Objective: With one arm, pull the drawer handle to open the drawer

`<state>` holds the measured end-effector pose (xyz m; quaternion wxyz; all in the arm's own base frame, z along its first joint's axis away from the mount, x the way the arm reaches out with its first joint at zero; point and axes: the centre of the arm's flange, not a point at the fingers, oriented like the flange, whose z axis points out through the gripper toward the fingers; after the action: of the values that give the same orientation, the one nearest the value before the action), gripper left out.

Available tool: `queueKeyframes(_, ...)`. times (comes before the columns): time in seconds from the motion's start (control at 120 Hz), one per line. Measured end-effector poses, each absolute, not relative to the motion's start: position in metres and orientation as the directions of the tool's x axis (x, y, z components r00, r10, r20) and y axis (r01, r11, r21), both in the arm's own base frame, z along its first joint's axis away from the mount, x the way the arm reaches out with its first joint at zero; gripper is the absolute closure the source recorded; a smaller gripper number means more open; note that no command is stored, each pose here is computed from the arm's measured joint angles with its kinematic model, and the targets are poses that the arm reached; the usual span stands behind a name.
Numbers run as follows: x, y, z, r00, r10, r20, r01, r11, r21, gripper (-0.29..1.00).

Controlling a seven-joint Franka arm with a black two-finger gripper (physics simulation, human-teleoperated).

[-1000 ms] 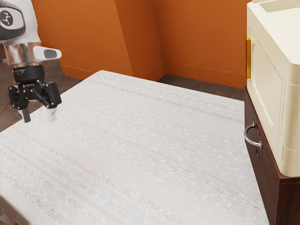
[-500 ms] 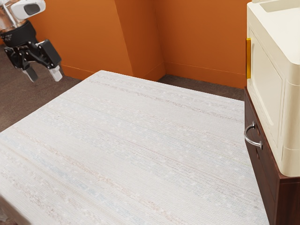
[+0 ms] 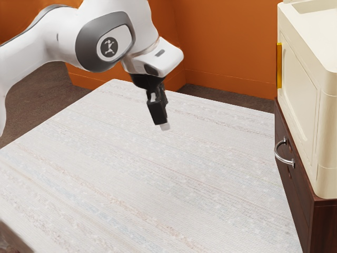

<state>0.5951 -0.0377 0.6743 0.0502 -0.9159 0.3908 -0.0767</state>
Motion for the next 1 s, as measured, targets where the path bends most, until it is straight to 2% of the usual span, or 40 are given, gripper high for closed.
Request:
queueKeyframes(0.183,0.607,-0.04,0.631,0.523,-0.851,0.052,-0.829,-0.522,-0.2,0.0)
queueKeyframes(0.458,0.617,-0.072,0.592,0.184,-0.983,0.01,-0.945,-0.18,-0.273,0.0)
queueKeyframes(0.767,0.619,-0.116,0.578,-0.137,-0.99,-0.045,-0.922,0.144,-0.359,0.0)
queueKeyframes(1.0,0.616,-0.142,0.56,-0.295,-0.952,-0.087,-0.871,0.305,-0.385,0.0)
